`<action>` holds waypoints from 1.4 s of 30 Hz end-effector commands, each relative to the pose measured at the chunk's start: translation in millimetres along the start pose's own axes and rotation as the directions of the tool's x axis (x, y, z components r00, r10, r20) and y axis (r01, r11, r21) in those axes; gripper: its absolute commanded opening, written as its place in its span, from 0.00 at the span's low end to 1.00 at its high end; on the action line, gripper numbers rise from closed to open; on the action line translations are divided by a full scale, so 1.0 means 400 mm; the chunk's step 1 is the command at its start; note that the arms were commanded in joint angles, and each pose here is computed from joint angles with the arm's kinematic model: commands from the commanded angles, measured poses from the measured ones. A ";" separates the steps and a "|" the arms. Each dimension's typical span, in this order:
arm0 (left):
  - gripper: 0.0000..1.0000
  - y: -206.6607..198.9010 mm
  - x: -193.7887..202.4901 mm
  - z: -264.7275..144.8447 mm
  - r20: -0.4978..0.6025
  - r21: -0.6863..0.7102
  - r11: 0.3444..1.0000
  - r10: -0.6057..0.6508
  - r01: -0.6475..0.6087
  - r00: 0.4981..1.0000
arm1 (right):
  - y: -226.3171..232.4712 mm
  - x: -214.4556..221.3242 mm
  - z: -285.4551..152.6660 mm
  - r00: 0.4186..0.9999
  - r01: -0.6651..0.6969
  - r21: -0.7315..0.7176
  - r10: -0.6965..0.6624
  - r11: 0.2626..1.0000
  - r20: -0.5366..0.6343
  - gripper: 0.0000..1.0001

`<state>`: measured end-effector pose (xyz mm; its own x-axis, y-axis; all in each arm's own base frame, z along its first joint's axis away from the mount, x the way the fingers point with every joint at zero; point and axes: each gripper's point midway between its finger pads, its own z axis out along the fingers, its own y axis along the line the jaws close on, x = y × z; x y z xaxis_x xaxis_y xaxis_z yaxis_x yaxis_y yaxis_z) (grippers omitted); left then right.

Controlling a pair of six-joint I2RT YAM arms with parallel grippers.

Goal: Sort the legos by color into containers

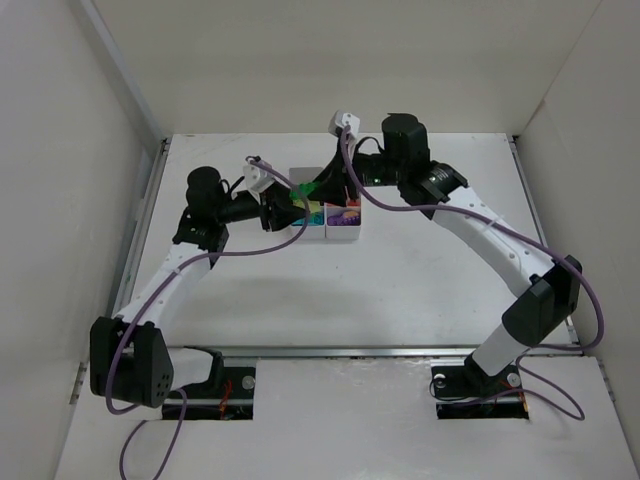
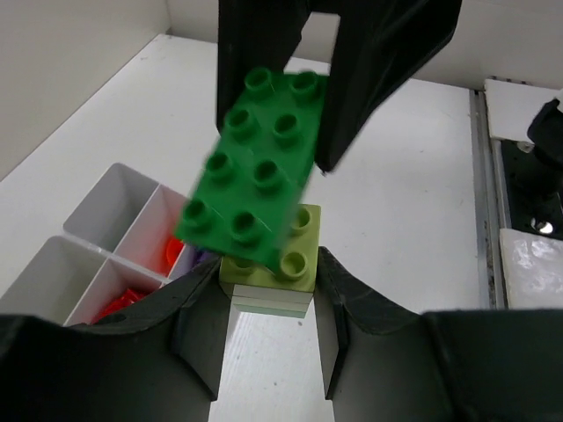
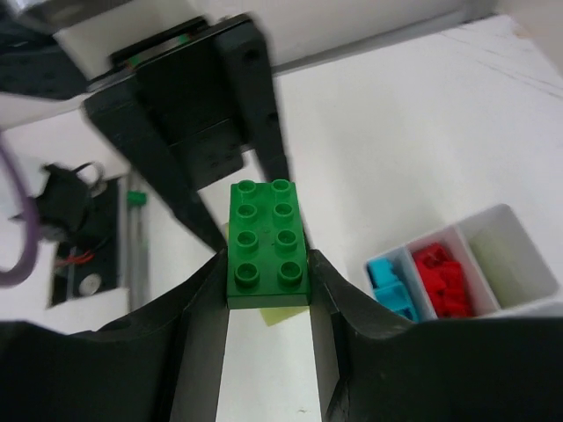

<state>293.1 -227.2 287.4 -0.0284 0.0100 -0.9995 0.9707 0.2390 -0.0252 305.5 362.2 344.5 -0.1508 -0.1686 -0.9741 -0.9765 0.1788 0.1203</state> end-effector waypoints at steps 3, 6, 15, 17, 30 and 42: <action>0.00 0.045 0.091 -0.043 -0.125 -0.186 0.982 -0.005 -0.018 0.992 | -0.122 -0.082 -0.050 0.997 -0.022 0.293 -0.002 0.956 0.080 0.00; 0.00 0.070 0.155 -0.075 -0.211 -0.268 0.960 0.018 -0.076 0.977 | -0.230 -0.024 -0.090 0.994 -0.106 0.446 0.101 0.889 0.036 0.00; 0.00 0.131 0.180 -0.130 -0.248 -0.457 0.879 0.016 -0.132 0.969 | -0.439 0.248 -0.118 0.878 -0.203 0.803 0.467 0.561 -0.105 0.00; 0.00 0.129 0.176 -0.132 -0.247 -0.456 0.878 0.034 -0.147 0.968 | -0.465 0.288 -0.111 0.848 -0.204 0.834 0.518 0.513 -0.111 0.00; 0.00 0.118 0.179 -0.137 -0.240 -0.457 0.876 0.047 -0.156 0.970 | -0.528 0.338 -0.089 0.840 -0.228 0.865 0.539 0.446 -0.057 0.00; 0.00 0.098 0.151 -0.119 -0.211 -0.405 0.902 0.066 -0.149 0.975 | -0.415 0.200 -0.067 0.941 -0.156 0.639 0.310 0.753 -0.135 1.00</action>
<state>320.1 -163.7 197.1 -0.1115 0.2634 -0.9582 0.7628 0.6407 0.0874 456.4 283.4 170.3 -0.6705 -0.2331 -0.7044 -0.4700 0.8680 0.1601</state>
